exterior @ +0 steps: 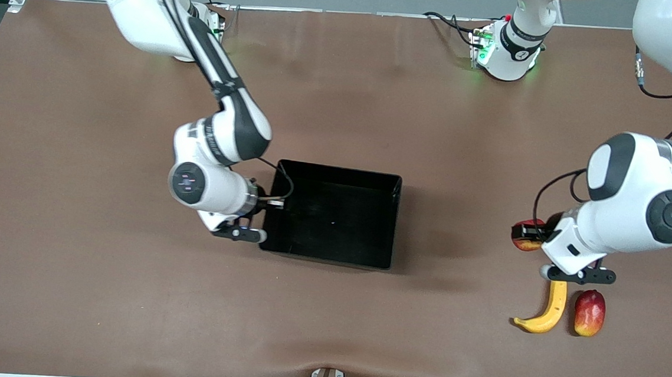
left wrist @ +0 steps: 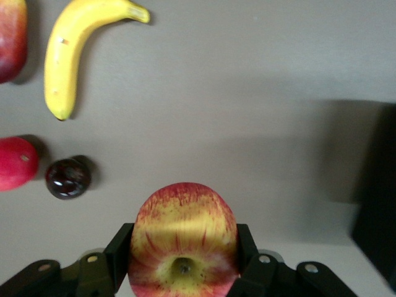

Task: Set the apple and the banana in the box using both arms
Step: 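Drag the black box toward the fruit while the left gripper lifts the apple, then release the apple into the box while the right gripper withdraws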

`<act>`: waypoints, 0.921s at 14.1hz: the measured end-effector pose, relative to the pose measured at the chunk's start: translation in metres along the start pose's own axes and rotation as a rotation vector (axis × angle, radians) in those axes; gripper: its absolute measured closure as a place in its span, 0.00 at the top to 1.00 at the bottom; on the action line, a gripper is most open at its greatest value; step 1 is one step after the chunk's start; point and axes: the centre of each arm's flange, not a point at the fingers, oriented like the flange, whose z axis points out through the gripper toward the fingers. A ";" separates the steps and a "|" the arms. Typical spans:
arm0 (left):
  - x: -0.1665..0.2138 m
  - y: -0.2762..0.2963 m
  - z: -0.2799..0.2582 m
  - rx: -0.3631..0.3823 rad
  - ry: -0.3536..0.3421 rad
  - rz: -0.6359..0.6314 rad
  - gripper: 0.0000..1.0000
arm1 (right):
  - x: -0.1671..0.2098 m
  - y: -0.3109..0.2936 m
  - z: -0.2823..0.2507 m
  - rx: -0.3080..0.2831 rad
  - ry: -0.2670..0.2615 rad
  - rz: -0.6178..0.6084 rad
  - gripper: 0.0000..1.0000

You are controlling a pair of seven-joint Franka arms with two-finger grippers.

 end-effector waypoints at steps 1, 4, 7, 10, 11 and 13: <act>-0.004 0.014 -0.003 -0.007 0.001 -0.018 0.70 | -0.001 -0.005 0.008 0.003 0.014 0.009 0.08; -0.020 0.064 -0.002 -0.024 -0.010 -0.070 0.70 | -0.003 -0.013 0.014 0.005 0.026 0.005 0.24; -0.041 0.134 0.008 -0.028 -0.001 -0.132 0.70 | 0.008 -0.014 -0.016 0.018 0.047 0.009 0.54; -0.056 0.201 0.034 -0.067 0.037 -0.147 0.70 | 0.028 0.008 -0.079 0.034 0.042 0.044 0.86; -0.057 0.216 0.044 -0.078 0.056 -0.132 0.70 | 0.035 0.022 -0.102 0.041 0.061 0.061 0.95; -0.054 0.237 0.070 -0.073 0.107 -0.085 0.70 | 0.047 0.057 -0.147 0.010 0.106 0.085 1.00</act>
